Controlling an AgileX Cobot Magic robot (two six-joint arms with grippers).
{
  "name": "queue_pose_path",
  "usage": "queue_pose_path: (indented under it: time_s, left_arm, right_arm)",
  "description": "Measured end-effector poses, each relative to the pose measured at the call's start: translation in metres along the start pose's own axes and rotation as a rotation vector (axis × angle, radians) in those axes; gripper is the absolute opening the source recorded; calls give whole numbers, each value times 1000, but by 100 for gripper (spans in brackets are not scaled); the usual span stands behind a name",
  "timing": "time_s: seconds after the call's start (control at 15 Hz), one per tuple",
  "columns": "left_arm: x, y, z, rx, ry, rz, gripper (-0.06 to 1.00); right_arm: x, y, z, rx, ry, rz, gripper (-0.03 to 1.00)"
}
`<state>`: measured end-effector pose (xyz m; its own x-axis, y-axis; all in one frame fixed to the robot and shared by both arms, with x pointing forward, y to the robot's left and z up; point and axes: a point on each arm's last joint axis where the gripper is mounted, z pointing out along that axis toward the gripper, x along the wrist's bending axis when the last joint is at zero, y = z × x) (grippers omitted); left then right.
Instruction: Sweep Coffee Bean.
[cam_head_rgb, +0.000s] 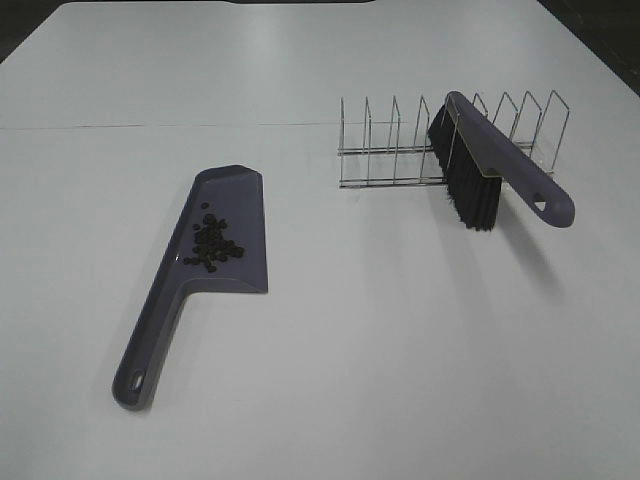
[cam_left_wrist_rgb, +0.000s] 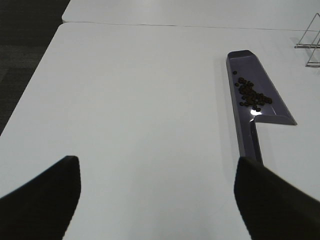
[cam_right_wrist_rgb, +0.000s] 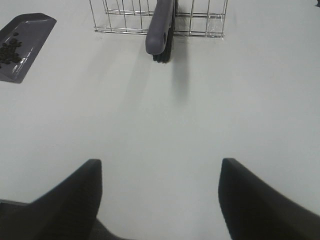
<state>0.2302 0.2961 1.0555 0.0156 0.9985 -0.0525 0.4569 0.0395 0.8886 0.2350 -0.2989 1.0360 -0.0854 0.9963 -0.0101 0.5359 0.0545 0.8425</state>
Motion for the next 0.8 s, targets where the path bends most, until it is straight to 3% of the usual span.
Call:
queue_pose_path:
  time_s: [0.8]
  left_arm:
    - [0, 0, 0, 0, 0, 0, 75]
  right_arm:
    - [0, 0, 0, 0, 0, 0, 61]
